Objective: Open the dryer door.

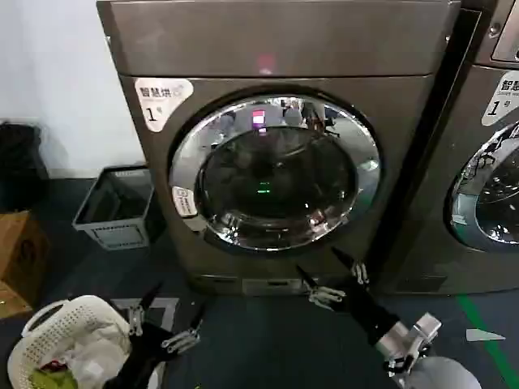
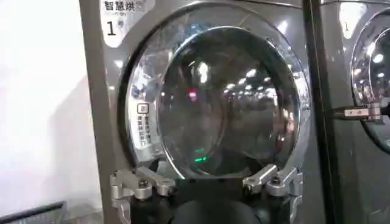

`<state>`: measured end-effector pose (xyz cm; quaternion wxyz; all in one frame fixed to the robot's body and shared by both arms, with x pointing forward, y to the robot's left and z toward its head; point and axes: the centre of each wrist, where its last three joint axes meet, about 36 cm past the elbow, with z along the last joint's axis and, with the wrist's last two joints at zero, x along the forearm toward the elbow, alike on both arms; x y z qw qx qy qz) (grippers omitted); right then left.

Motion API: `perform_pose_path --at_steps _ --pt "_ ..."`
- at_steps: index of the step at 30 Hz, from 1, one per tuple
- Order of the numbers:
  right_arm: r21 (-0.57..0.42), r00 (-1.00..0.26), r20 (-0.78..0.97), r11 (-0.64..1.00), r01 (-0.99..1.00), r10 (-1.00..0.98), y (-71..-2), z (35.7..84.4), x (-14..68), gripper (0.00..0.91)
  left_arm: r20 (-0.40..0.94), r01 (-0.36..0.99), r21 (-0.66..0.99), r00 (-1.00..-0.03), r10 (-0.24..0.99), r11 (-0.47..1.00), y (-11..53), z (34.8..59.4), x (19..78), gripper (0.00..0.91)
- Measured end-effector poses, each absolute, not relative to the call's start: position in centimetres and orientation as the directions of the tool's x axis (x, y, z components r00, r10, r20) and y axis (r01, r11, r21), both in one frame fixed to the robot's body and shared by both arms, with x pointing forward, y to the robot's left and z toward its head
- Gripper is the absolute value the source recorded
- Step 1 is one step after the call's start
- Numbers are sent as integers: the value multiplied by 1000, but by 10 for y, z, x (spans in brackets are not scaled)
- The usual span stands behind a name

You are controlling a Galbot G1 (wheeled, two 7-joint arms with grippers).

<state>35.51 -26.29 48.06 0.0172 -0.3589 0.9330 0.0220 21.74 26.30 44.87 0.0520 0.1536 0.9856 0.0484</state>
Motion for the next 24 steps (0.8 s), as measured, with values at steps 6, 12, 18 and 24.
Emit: perform_pose_path --at_steps 6,12,18,24 --pt "-38 -717 -36 717 -696 -697 -263 480 376 907 -52 299 127 -950 307 946 267 458 219 907" --pt "-75 -675 -26 675 -734 -737 -245 475 399 907 -36 295 143 -952 303 945 267 463 220 907" --pt "-95 -628 -38 628 -772 -778 -224 477 425 907 -38 288 120 -955 294 950 265 464 219 907" --pt "-112 -598 -53 600 -792 -800 -204 483 454 907 -31 286 119 -956 292 951 266 464 216 907"
